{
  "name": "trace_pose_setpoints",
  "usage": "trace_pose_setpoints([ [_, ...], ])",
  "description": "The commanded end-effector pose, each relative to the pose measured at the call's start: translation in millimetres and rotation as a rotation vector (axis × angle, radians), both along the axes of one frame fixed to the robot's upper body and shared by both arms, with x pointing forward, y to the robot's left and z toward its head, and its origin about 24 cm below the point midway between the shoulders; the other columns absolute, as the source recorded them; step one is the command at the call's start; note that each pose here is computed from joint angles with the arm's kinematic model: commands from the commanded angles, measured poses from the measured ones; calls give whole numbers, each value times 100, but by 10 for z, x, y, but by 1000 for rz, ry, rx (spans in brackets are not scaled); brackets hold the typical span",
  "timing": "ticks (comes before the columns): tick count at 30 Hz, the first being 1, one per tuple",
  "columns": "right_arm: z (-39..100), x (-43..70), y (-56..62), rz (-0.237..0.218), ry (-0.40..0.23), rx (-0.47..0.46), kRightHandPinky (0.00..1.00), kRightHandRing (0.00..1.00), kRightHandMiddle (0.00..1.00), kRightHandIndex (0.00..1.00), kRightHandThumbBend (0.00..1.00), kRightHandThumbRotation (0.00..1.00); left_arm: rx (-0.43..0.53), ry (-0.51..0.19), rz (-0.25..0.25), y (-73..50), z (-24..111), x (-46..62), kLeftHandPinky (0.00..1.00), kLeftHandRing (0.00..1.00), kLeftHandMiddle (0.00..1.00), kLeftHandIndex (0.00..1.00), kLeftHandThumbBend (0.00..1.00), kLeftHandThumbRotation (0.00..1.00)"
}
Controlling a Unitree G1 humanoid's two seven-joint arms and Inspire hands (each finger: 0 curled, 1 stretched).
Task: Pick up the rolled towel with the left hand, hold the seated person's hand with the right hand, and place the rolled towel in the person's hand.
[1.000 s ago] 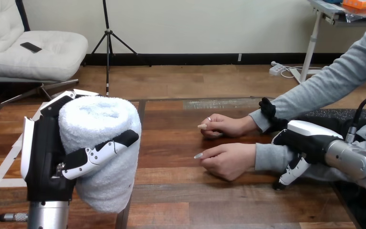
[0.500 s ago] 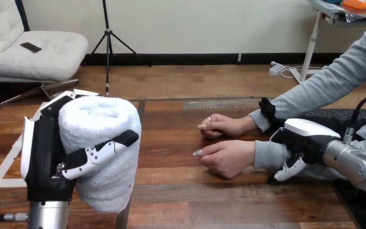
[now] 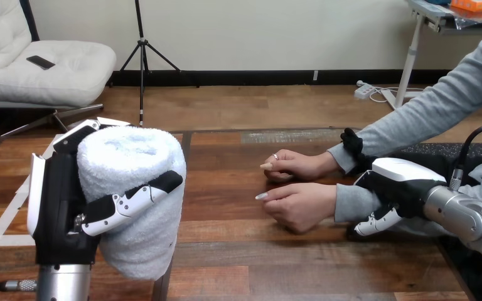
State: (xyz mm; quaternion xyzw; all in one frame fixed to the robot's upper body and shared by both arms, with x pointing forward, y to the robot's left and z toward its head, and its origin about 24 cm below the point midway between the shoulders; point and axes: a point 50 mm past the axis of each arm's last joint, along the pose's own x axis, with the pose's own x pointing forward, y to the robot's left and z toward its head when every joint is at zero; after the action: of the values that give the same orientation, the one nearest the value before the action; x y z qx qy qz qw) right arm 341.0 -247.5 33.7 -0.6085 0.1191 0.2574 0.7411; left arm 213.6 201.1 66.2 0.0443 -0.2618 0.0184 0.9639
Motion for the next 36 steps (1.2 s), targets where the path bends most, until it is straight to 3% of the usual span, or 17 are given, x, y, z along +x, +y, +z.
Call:
trace_pose_setpoints([
  [1,39,33,77,33,-41,12,43,46,51,53,58,34,-2,-99,-14,-41,178,82,26,31,38,43,67,0],
  [19,46,24,119,50,-82,50,37,41,45,47,49,41,-11,-92,-15,-52,174,75,26,32,39,43,67,0],
  [36,46,14,133,60,-106,68,28,33,38,38,44,38,-9,-97,-18,-60,171,73,26,32,39,43,66,0],
])
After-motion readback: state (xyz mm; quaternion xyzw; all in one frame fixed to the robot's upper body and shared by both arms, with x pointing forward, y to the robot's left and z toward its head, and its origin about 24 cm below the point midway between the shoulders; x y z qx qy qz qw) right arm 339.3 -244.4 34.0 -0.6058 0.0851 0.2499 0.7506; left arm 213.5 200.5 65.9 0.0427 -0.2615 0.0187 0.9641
